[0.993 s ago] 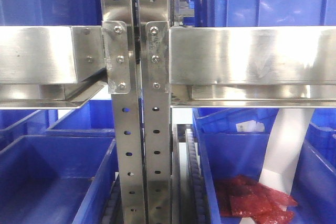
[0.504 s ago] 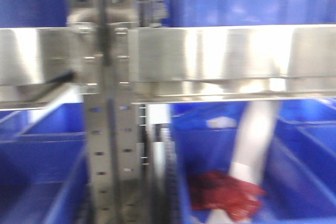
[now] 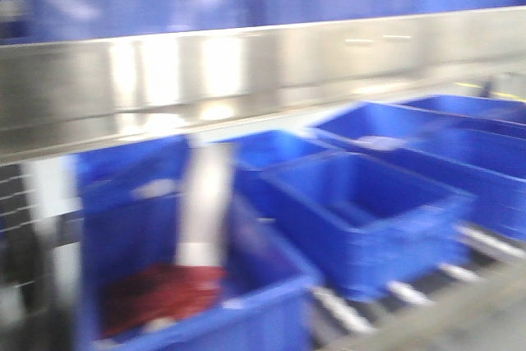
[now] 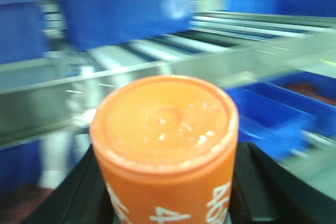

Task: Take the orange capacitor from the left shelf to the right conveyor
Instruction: 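Back away from the shelf holding the cylinder in the right gripper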

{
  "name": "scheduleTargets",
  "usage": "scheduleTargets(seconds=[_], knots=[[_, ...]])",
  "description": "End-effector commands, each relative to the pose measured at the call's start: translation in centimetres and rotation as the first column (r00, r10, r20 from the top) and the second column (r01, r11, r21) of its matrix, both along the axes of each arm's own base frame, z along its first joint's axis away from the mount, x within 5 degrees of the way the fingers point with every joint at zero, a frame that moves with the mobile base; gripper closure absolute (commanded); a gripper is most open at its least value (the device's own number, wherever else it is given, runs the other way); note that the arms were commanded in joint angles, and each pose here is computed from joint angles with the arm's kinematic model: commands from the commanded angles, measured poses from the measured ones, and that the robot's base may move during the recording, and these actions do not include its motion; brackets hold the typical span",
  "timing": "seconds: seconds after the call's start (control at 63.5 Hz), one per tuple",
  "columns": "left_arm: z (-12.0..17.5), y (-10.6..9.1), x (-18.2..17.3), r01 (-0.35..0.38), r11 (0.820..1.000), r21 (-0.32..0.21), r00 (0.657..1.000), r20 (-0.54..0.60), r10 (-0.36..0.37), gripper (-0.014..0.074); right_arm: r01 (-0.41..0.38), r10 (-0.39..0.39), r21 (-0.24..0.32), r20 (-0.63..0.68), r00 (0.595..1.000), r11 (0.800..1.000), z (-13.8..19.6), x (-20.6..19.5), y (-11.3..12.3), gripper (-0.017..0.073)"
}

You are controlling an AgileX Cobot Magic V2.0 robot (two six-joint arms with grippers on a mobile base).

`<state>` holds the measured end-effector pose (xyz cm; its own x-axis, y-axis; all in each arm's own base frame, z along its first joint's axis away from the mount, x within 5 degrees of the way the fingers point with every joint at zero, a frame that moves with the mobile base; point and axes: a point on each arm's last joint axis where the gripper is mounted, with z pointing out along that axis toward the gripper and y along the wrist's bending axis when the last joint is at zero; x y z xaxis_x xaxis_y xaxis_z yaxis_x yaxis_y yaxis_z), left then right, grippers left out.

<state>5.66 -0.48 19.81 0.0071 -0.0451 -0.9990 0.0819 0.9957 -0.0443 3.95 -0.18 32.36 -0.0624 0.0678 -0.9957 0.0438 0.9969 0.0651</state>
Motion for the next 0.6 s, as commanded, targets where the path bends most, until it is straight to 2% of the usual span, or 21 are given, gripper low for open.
scheduleTargets(seconds=[0.0, 0.583], knots=[[1.0, 0.07, -0.15, -0.006, 1.0, -0.014, 0.995, 0.102, 0.007, 0.072, 0.009, -0.008, -0.017, 0.102, 0.995, 1.0, 1.6, -0.06, -0.05, 0.0354], [1.0, 0.09, -0.15, -0.008, 1.0, -0.014, 0.995, 0.102, 0.01, 0.072, 0.009, -0.008, -0.017, 0.102, 0.995, 1.0, 1.6, -0.06, -0.05, 0.0354]])
